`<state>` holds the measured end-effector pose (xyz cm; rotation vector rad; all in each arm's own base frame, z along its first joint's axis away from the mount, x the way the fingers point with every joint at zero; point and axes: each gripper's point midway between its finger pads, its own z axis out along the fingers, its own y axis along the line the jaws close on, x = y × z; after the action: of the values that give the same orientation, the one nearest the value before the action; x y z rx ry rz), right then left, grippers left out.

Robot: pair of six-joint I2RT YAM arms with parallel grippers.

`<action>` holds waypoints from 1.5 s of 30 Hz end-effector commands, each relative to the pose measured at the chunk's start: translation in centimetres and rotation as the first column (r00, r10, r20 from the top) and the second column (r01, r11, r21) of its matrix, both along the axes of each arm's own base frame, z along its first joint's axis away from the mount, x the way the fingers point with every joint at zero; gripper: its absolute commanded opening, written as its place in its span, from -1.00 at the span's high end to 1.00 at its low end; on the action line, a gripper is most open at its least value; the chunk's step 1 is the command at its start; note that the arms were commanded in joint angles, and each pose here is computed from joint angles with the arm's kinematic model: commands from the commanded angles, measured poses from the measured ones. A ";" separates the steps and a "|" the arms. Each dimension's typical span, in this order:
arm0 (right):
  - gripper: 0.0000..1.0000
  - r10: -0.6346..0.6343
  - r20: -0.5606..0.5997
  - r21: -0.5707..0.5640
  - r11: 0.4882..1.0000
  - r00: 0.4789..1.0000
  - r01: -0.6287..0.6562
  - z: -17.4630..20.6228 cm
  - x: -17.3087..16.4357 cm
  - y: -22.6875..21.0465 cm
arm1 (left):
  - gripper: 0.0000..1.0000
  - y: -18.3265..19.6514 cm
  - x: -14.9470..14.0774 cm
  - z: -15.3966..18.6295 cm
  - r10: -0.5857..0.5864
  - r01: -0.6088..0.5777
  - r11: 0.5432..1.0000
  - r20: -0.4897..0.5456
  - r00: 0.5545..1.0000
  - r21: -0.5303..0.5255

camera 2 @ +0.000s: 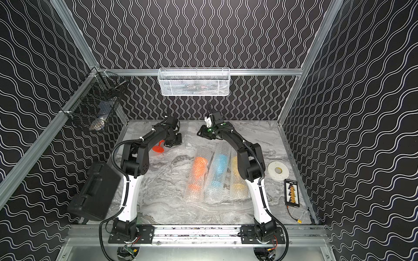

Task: Unpack wine glasses from bubble wrap
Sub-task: Move the bubble wrap to the center of the board.

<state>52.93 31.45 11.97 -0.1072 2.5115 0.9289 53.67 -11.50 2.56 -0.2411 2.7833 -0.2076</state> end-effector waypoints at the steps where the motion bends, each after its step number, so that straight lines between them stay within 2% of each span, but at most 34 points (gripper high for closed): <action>1: 0.20 0.001 0.007 0.025 1.000 1.000 -0.001 0.5 0.3 0.4 | 0.31 0.1 -1.8 0.3 -0.026 0.028 0.999 -0.051 0.998 0.032; 9: 0.20 0.003 0.002 0.024 1.000 1.000 -0.004 0.3 0.2 0.4 | 0.19 1.3 -1.0 7.3 -0.030 0.024 0.997 0.074 0.997 0.079; 12: 0.20 0.004 0.005 0.024 1.000 1.000 -0.004 0.3 0.2 0.4 | 0.16 3.0 -1.1 8.4 -0.024 0.014 0.992 0.078 0.997 0.124; 15: 0.20 0.004 0.007 0.027 1.000 1.000 -0.004 0.4 0.1 0.4 | -0.03 5.2 -1.1 8.9 -0.011 -0.003 0.985 0.077 0.997 0.175; 21: 0.19 0.006 0.007 0.027 1.000 1.000 -0.006 0.3 0.1 0.4 | -0.30 8.7 -0.7 9.5 0.001 -0.015 0.979 0.070 0.998 0.202; 23: 0.19 0.005 0.005 0.029 1.000 1.000 -0.005 0.3 0.2 0.3 | -0.42 9.5 -0.5 9.5 -0.001 -0.011 0.977 0.057 0.998 0.212; 25: 0.19 0.005 0.007 0.029 1.000 1.000 -0.005 0.3 0.2 0.4 | -0.43 10.3 -0.3 9.3 -0.002 -0.008 0.975 0.042 0.999 0.222; 27: 0.19 0.005 0.007 0.028 1.000 1.000 -0.005 0.3 0.2 0.4 | -0.58 10.8 0.0 8.8 -0.012 0.003 0.975 0.035 0.999 0.223; 29: 0.19 0.003 0.006 0.025 1.000 1.000 -0.004 0.2 0.3 0.4 | -0.60 11.0 0.3 8.3 -0.018 0.012 0.977 0.027 0.999 0.211; 32: 0.19 0.002 0.008 0.024 1.000 1.000 -0.003 0.1 0.3 0.3 | -0.74 11.1 0.7 7.3 -0.027 0.024 0.981 0.013 1.000 0.192; 38: 0.18 0.006 0.007 0.024 1.000 1.000 -0.006 0.0 0.4 0.4 | -0.85 10.6 1.4 5.5 -0.049 0.050 0.984 -0.011 0.999 0.168; 45: 0.18 0.006 0.007 0.025 1.000 1.000 -0.006 -0.1 0.5 0.3 | -0.83 10.8 1.7 3.3 -0.053 0.061 0.981 -0.046 0.998 0.183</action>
<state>53.03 31.60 11.48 -0.1086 2.5154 0.9464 55.58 -0.60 6.24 -0.1547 2.8099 0.0403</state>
